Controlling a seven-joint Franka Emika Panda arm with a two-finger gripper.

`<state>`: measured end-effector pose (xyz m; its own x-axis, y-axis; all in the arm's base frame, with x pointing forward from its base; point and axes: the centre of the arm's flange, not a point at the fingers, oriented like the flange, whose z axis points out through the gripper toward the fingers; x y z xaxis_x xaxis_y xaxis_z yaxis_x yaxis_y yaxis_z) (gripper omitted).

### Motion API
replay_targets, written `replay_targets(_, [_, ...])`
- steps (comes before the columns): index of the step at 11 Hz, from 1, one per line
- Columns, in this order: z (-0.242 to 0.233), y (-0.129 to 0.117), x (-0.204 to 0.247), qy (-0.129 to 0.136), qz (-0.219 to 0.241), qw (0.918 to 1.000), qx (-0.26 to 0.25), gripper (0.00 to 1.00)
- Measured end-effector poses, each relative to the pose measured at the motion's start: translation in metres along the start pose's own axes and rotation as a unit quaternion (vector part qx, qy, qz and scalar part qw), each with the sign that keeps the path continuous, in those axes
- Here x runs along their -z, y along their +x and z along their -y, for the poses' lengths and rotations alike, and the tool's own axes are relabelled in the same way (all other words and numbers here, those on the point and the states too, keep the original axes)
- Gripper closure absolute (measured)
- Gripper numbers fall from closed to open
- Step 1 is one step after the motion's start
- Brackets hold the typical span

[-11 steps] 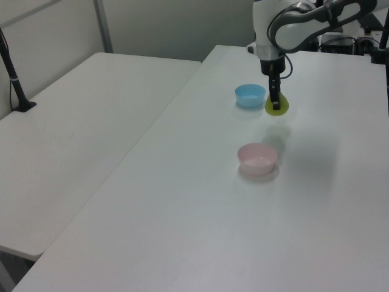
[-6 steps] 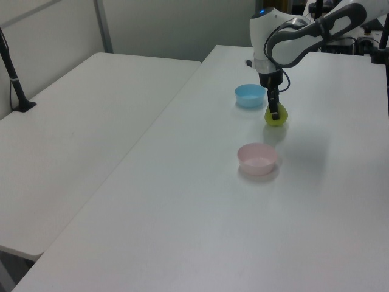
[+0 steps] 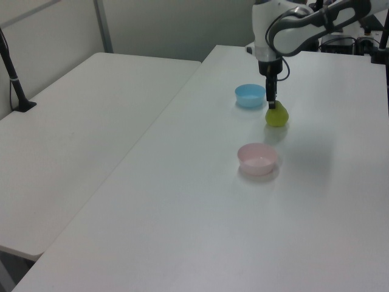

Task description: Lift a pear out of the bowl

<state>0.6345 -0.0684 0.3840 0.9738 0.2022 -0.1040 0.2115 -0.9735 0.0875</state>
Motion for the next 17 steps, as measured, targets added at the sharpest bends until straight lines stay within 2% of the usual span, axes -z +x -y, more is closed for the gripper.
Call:
replay_targets(3, [0.019,-0.01,0.057,-0.01,-0.027,0.9988,-0.038,0.0])
replay_targets(6, [0.057,-0.043,0.141,-0.018,-0.044,0.9972,-0.058,0.0])
replay_targets(9, [0.074,-0.087,0.202,0.017,-0.057,0.9949,-0.082,0.0])
replay_targets(11, [0.077,-0.097,0.211,0.022,-0.056,0.9944,-0.087,0.0])
replay_targets(17, [0.081,-0.093,0.21,0.024,-0.055,0.9938,-0.093,0.0])
